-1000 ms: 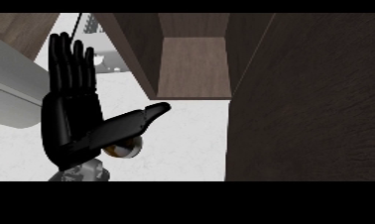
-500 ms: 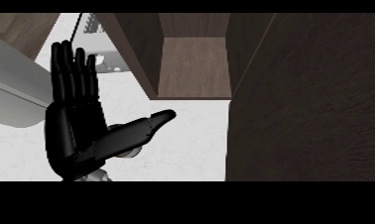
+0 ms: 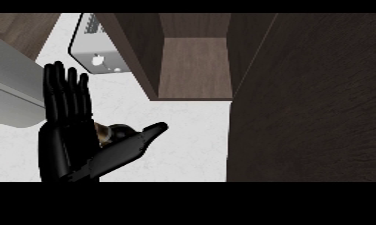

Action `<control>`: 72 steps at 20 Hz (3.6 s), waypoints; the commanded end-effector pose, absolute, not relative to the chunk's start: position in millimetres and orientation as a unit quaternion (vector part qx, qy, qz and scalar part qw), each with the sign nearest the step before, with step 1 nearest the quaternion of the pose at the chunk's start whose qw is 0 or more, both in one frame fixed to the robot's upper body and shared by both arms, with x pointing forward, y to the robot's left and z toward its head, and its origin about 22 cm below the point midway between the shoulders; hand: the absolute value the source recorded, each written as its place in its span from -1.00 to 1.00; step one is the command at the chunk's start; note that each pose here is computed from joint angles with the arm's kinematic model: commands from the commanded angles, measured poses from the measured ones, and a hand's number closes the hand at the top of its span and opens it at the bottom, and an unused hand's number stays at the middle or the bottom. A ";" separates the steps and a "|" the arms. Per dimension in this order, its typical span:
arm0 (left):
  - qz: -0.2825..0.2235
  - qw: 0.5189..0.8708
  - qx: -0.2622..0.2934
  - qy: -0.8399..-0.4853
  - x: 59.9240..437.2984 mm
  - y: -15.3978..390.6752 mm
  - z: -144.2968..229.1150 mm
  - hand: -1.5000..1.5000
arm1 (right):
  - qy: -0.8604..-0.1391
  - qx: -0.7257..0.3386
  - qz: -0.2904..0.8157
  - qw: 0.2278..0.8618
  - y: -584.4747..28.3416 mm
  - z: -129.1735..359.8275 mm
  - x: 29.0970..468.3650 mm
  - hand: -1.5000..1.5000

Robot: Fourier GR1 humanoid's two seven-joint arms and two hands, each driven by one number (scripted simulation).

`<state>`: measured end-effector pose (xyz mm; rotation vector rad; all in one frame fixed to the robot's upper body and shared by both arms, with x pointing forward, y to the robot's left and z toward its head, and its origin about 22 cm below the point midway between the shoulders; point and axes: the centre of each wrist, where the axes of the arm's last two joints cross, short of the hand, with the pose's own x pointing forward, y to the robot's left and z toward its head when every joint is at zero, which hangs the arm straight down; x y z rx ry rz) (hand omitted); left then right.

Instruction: Pick up the wine, place it into the cabinet and close the cabinet

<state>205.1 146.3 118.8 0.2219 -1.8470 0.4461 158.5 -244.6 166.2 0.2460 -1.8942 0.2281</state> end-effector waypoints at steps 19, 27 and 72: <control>0.211 0.613 0.148 -0.747 160.8 192.9 46.6 -1.00 | -0.816 0.104 0.087 0.562 -239.5 160.4 166.5 -1.00; 0.215 0.620 0.156 -0.738 145.5 197.6 2.8 -1.00 | -0.810 0.112 0.101 0.567 -255.7 157.1 147.8 -1.00; 0.250 0.656 0.080 -0.708 189.6 238.6 -154.1 -1.00 | -0.812 0.099 0.111 0.564 -231.1 161.4 156.0 -1.00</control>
